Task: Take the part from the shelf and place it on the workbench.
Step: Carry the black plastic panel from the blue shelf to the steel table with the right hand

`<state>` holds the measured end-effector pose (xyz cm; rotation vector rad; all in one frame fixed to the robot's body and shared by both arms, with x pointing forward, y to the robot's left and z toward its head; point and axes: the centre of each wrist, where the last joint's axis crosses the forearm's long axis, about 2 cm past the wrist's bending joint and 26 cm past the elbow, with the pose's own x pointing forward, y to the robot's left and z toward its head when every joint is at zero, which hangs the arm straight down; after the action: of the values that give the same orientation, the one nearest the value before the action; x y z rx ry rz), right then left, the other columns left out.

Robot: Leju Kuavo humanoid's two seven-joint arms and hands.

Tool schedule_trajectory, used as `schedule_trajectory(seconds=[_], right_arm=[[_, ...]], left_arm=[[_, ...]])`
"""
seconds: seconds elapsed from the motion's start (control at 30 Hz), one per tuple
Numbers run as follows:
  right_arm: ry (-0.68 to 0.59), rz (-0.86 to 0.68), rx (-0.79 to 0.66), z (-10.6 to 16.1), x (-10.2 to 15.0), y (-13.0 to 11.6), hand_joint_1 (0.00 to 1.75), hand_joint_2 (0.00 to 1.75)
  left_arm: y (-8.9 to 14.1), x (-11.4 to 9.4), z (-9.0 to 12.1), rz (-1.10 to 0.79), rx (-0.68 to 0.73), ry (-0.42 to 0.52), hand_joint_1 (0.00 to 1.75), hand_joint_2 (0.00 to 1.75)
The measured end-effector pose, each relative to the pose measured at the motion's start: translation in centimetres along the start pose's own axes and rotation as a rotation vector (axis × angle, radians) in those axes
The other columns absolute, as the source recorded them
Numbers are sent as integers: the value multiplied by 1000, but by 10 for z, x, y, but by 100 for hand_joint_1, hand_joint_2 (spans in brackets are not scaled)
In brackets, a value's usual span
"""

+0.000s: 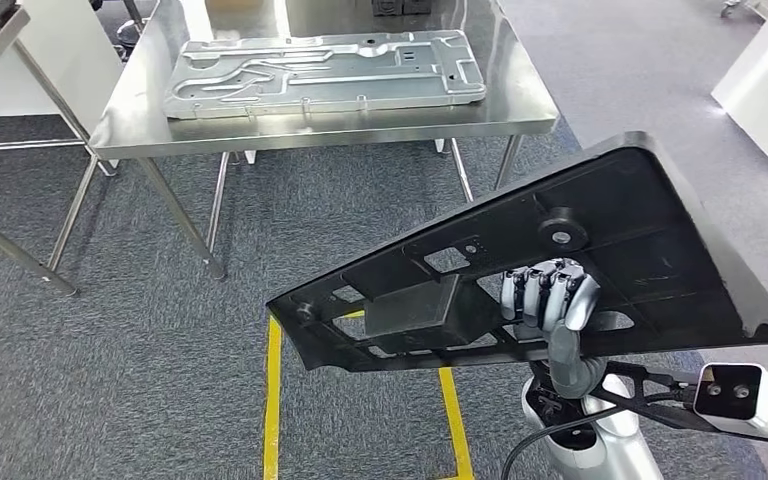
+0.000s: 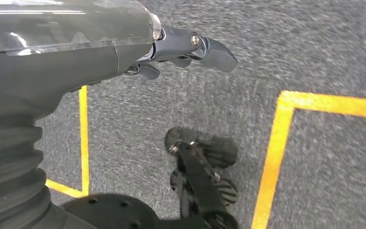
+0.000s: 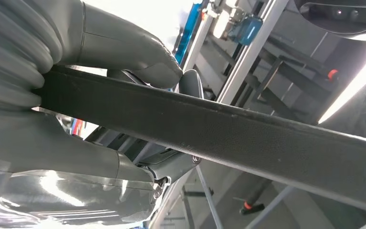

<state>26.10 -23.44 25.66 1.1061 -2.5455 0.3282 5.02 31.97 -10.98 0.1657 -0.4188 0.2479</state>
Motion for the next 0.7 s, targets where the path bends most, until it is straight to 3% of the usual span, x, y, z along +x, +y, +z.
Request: schedule_trajectory(seconds=[0.33,0.7], right_arm=[[-24,17,41,-15,3,-14,175,175],[14,106,32,-9,9,-18,175,175]], left_arm=[[-4,3,0,83,-19,-46,0,175],[-2,4,-1,58,-44,-88,0,175]])
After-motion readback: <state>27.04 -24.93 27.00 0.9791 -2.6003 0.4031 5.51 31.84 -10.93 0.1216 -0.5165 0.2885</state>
